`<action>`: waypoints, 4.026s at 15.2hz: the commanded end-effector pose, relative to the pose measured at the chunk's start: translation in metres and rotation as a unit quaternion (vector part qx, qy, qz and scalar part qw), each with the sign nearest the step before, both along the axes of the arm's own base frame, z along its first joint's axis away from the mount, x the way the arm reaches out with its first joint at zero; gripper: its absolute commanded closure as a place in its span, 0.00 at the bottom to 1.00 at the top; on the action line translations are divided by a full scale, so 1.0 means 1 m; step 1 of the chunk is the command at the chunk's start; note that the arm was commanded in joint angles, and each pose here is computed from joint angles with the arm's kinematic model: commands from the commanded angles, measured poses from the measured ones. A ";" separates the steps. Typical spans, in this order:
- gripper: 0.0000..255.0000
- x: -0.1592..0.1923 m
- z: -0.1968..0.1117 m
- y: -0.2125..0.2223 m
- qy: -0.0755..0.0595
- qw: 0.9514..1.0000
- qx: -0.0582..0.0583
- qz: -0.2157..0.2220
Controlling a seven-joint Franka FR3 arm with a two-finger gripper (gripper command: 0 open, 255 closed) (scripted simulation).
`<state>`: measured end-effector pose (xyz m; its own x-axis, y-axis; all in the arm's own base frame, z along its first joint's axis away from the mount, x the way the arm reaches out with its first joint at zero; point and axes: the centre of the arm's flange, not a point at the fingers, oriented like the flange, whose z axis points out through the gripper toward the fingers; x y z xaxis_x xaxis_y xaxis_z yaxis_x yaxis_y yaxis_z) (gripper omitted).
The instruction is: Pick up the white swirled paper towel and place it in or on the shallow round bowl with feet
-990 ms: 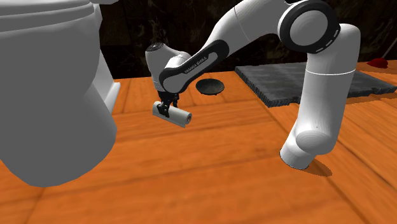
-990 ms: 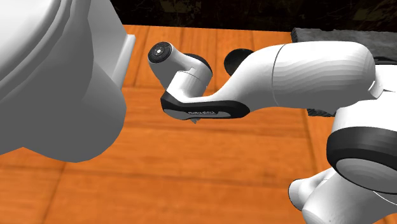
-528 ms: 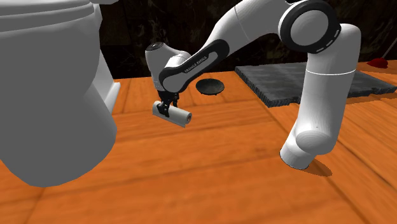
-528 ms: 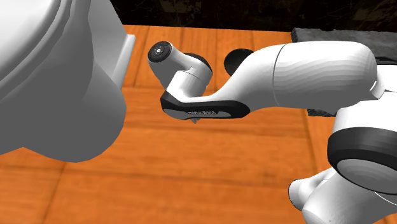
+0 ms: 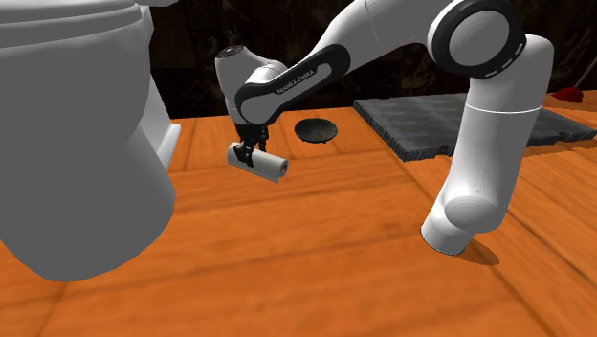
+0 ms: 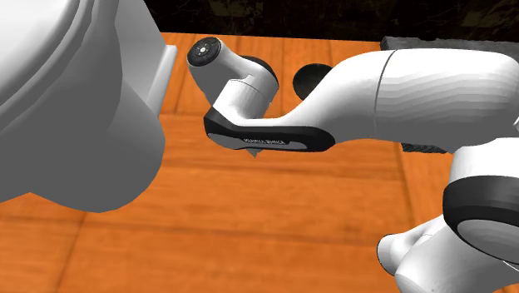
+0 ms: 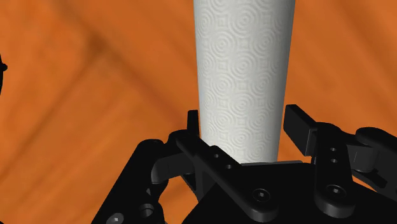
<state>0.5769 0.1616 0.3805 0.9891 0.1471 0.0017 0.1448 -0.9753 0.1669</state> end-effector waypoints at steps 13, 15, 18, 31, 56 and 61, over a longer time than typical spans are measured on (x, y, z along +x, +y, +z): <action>1.00 -0.001 0.074 0.000 0.000 1.000 0.000 0.000; 1.00 -0.001 0.080 0.000 0.000 1.000 0.000 0.000; 1.00 -0.002 0.081 -0.040 0.000 1.000 0.000 0.000; 1.00 -0.007 0.089 -0.211 0.000 1.000 0.000 0.000; 1.00 -0.011 0.010 -0.338 0.000 1.000 0.000 0.000; 1.00 -0.011 0.010 -0.338 0.000 1.000 0.000 0.000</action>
